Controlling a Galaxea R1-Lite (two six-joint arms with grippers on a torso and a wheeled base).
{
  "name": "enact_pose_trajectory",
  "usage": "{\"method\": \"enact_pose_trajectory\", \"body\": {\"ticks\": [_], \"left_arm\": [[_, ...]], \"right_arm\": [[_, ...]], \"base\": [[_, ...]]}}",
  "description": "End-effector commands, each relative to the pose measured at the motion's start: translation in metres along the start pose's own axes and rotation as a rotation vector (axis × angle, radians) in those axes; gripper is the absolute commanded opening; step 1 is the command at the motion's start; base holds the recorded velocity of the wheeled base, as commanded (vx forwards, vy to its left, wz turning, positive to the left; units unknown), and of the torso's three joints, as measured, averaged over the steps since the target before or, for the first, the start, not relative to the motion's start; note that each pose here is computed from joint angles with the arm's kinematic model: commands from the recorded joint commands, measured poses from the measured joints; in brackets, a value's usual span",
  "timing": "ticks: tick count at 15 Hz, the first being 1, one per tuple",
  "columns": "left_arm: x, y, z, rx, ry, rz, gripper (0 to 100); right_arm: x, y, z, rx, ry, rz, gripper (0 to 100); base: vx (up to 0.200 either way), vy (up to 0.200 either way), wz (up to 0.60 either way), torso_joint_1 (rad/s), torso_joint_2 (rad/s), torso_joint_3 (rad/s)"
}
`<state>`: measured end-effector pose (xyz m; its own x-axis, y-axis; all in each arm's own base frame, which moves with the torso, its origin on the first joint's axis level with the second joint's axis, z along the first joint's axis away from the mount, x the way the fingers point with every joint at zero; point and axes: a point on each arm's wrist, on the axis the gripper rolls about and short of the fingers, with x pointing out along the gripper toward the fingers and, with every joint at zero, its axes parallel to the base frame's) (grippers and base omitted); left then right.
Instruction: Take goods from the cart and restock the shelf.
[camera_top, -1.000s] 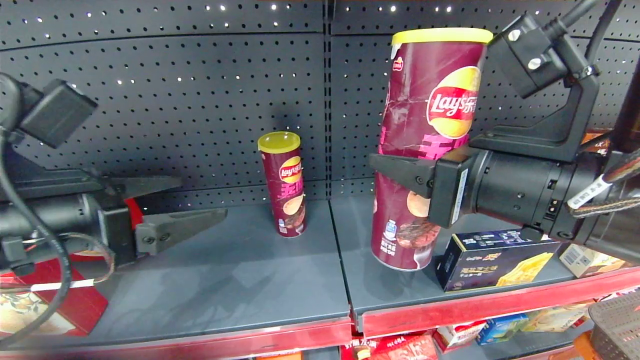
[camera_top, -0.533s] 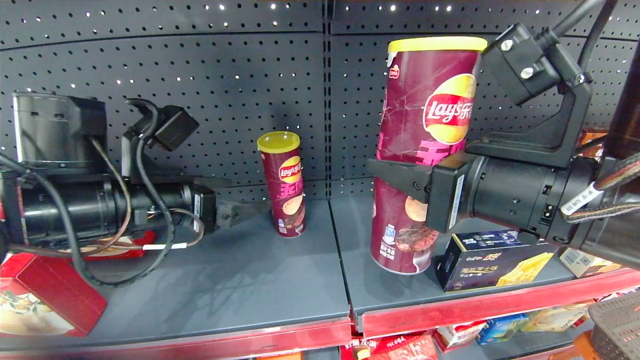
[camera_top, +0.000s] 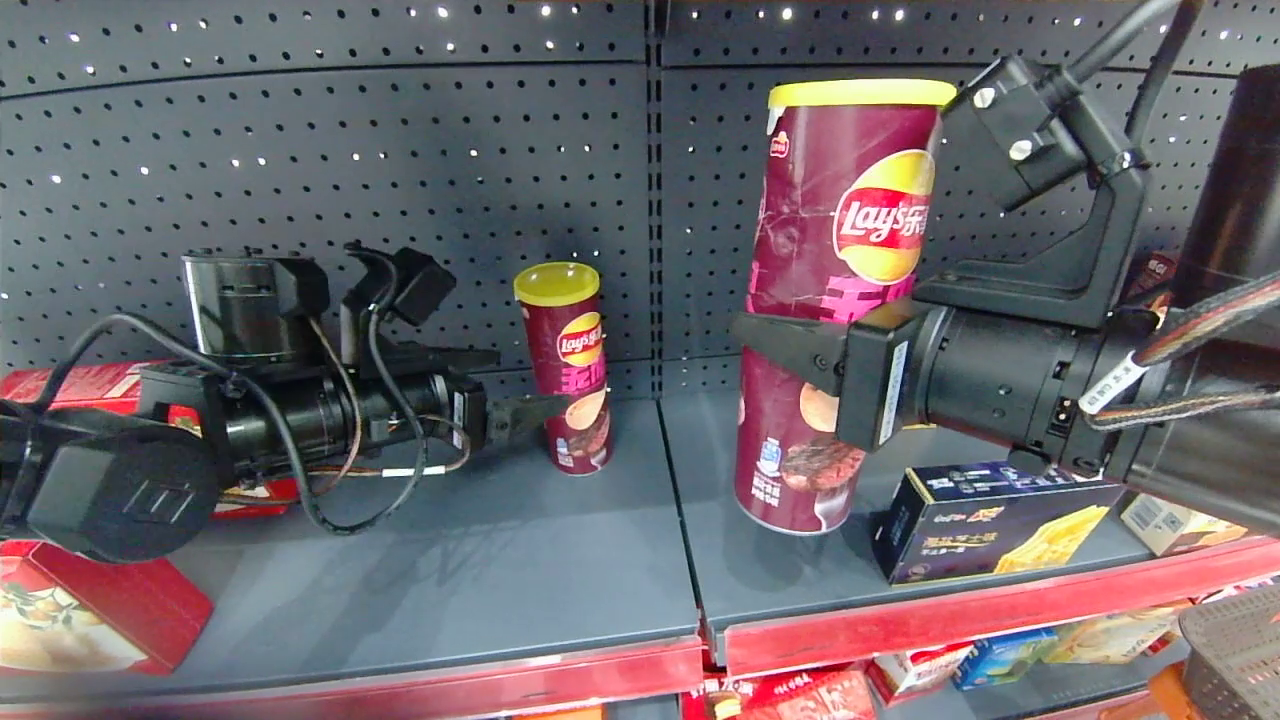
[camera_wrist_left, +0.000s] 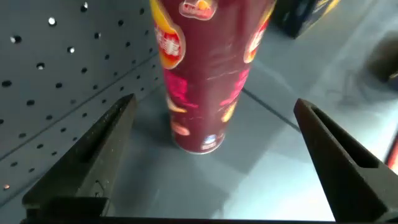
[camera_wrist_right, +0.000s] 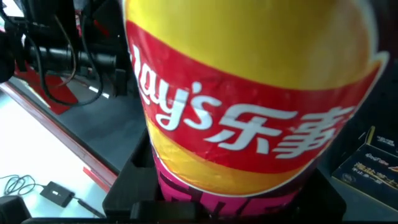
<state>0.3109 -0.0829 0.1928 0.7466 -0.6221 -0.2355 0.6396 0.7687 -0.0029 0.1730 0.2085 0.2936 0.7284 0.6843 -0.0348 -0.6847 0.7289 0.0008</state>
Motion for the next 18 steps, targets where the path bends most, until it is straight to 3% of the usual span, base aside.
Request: {"method": "enact_pose_trajectory", "body": {"ticks": [1,4,6,9,15,18], "left_arm": [[0.006,0.004,-0.006,-0.007,0.018,0.007,100],[0.008,0.001,-0.006,0.021,0.027,0.082,100],[0.013,-0.010,-0.004,0.032,0.034,0.118,100],[0.019,-0.029,-0.003,0.020,0.043,0.138,100],[0.021,-0.031,0.001,0.032,0.030,0.152,100],[0.026,-0.030,0.001,0.039,0.038,0.202,100]], "right_arm": [[0.005,0.001,-0.003,-0.003,0.012,0.000,0],[0.006,0.000,-0.004,-0.003,0.012,-0.001,0],[0.006,0.000,-0.004,-0.003,0.012,-0.001,0],[0.006,-0.001,-0.004,-0.004,0.012,-0.006,0],[0.006,-0.002,-0.004,-0.004,0.014,-0.009,0],[0.008,-0.003,-0.006,-0.006,0.018,-0.012,0]], "base": [[0.000,0.000,0.00,0.000,0.00,0.000],[0.000,0.000,0.00,0.000,0.00,0.000],[0.000,0.000,0.00,0.000,0.00,0.000],[0.000,0.000,0.00,0.000,0.00,0.000],[0.000,0.000,0.00,0.000,0.00,0.000],[0.000,0.000,0.00,0.000,0.00,0.000]]}}
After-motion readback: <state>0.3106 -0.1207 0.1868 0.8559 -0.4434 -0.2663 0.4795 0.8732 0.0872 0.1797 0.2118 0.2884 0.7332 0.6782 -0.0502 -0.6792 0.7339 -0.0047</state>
